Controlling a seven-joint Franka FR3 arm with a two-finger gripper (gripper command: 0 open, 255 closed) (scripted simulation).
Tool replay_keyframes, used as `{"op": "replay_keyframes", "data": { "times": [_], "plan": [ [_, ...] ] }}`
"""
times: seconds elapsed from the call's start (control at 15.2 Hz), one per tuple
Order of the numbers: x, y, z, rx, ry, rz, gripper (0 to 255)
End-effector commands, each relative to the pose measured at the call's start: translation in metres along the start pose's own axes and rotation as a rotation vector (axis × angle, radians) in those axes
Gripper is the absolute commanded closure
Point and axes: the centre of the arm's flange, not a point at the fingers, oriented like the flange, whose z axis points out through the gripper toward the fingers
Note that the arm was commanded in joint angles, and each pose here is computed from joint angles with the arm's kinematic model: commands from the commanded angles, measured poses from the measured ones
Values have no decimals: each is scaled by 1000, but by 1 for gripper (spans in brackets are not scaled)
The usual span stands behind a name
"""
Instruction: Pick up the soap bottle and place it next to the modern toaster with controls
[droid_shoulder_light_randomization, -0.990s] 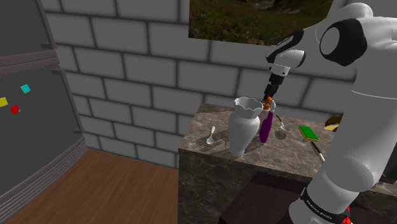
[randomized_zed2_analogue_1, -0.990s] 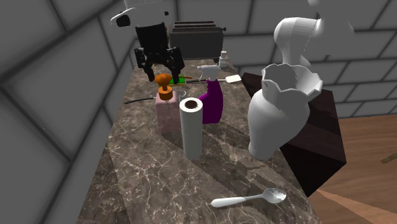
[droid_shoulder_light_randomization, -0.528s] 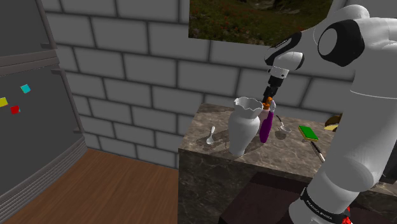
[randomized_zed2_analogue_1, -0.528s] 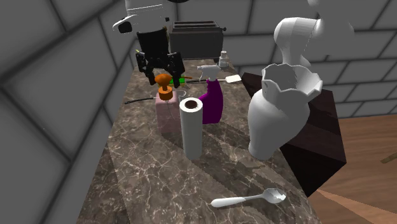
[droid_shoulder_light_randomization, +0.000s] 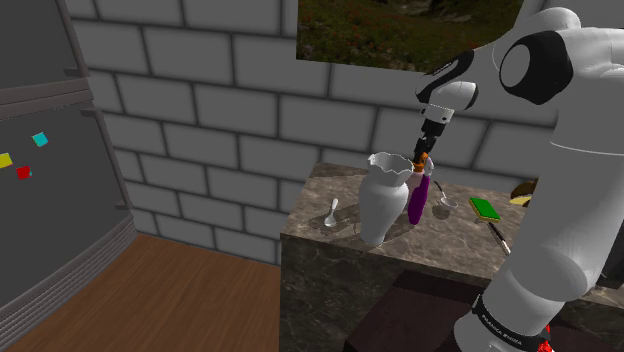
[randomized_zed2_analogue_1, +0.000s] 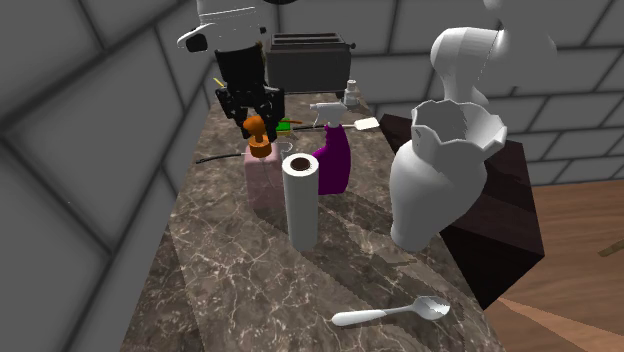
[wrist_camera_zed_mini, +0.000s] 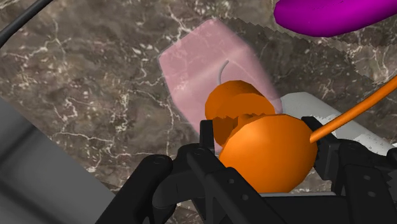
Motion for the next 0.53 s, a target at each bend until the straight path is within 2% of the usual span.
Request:
{"op": "replay_keyframes", "data": {
  "times": [0.0, 0.2, 0.46],
  "plan": [
    [0, 0, 0, 0, 0, 0, 255],
    [0, 0, 0, 0, 0, 0, 255],
    [1, -3, -21, 0, 0, 0, 255]
  ]
}}
